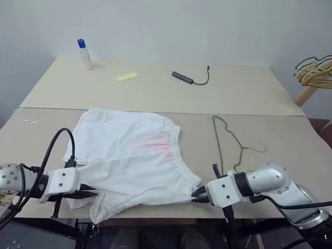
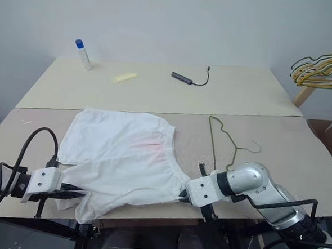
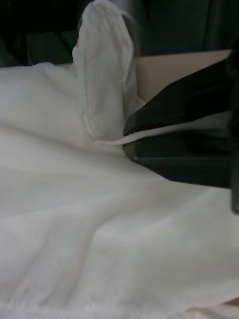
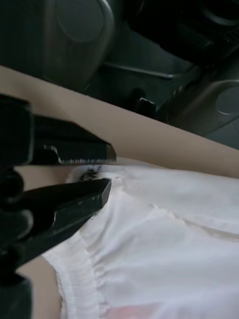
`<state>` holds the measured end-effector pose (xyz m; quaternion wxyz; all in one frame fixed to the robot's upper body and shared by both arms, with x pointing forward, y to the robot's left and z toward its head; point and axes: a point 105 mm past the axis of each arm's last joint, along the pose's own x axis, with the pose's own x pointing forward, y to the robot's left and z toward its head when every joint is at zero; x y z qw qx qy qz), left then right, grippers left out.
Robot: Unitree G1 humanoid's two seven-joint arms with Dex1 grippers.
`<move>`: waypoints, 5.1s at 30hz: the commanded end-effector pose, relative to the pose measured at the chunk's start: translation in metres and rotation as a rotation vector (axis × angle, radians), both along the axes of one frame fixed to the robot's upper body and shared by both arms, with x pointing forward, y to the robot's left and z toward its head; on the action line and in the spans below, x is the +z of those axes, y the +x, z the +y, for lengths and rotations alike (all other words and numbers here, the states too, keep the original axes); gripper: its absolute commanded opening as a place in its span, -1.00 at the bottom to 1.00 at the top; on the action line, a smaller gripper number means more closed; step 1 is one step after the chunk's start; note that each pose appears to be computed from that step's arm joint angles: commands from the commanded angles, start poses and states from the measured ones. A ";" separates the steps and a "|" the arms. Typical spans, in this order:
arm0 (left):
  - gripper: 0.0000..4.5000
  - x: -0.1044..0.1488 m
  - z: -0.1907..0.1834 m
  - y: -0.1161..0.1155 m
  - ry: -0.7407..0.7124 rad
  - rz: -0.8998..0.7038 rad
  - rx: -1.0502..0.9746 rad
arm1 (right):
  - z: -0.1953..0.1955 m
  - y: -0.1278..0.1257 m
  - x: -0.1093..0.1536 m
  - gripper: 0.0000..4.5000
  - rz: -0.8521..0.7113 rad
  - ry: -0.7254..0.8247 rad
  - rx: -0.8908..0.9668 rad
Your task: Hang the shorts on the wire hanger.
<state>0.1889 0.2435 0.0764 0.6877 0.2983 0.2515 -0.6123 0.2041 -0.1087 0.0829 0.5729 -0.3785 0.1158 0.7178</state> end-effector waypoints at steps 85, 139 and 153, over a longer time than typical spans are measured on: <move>0.99 0.088 -0.082 0.059 -0.563 -0.227 0.052 | -0.059 0.181 -0.008 1.00 0.183 0.306 -1.432; 0.47 0.127 -0.128 0.142 -1.350 0.283 0.786 | 0.069 0.105 0.090 -1.00 -0.439 0.730 -0.736; -0.99 0.122 -0.133 0.152 -1.343 0.295 0.837 | 0.075 0.099 0.087 -1.00 -0.570 0.706 -0.638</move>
